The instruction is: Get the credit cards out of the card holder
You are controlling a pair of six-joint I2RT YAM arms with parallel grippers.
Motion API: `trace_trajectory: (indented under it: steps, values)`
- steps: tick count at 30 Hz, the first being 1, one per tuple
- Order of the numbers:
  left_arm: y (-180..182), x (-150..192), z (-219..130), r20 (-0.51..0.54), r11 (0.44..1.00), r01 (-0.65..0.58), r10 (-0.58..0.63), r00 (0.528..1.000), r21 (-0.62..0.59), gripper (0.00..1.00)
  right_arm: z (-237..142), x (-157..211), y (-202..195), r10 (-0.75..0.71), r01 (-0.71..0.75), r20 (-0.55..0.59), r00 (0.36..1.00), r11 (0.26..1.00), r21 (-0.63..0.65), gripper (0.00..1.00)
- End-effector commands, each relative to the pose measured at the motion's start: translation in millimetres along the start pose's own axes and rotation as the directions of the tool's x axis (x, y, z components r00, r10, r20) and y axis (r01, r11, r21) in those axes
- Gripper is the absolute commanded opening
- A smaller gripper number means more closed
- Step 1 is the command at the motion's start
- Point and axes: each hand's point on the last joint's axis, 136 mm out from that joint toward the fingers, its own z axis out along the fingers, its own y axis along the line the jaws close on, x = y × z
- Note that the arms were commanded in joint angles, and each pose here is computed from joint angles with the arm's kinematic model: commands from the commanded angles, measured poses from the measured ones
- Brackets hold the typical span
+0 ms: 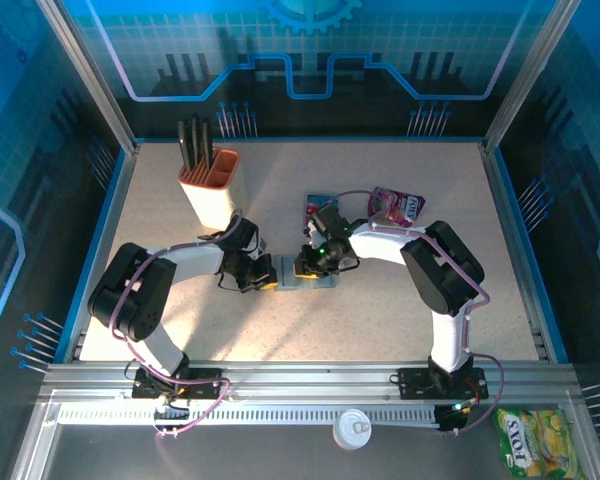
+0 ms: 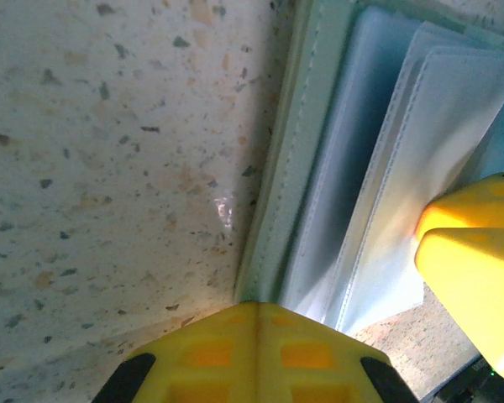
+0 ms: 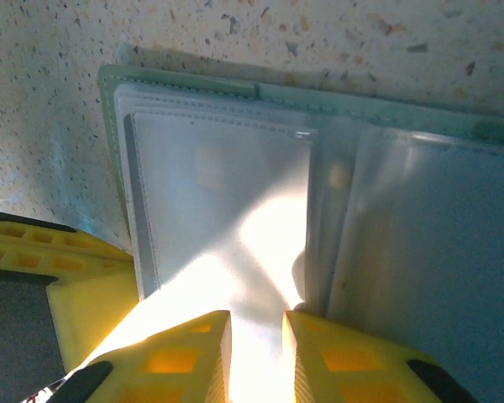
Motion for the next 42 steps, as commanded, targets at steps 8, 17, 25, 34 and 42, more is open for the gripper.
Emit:
trace_trajectory:
  steps: [8,17,25,34,42]
  values:
    - [-14,-11,-22,0.067,1.000,-0.008,0.007,0.998,0.022,0.00,3,6,-14,0.049,-0.049,-0.019,0.999,0.998,-0.044,0.23]
    - [-47,-20,-28,0.063,0.989,0.011,-0.020,0.998,0.146,0.15,1,5,-16,0.055,-0.057,-0.017,0.998,0.996,-0.074,0.22]
    - [-47,-18,-6,0.030,0.981,0.049,-0.056,0.998,0.190,0.27,2,8,-19,0.068,-0.070,-0.024,0.997,0.992,-0.101,0.21]
    - [-32,-15,7,0.018,0.988,0.067,-0.070,0.997,0.141,0.28,3,9,-20,0.084,-0.087,-0.026,0.996,0.987,-0.138,0.20]
    - [-26,-17,10,0.028,0.991,0.076,-0.080,0.996,0.111,0.30,5,10,-22,0.095,-0.100,-0.040,0.995,0.982,-0.162,0.18]
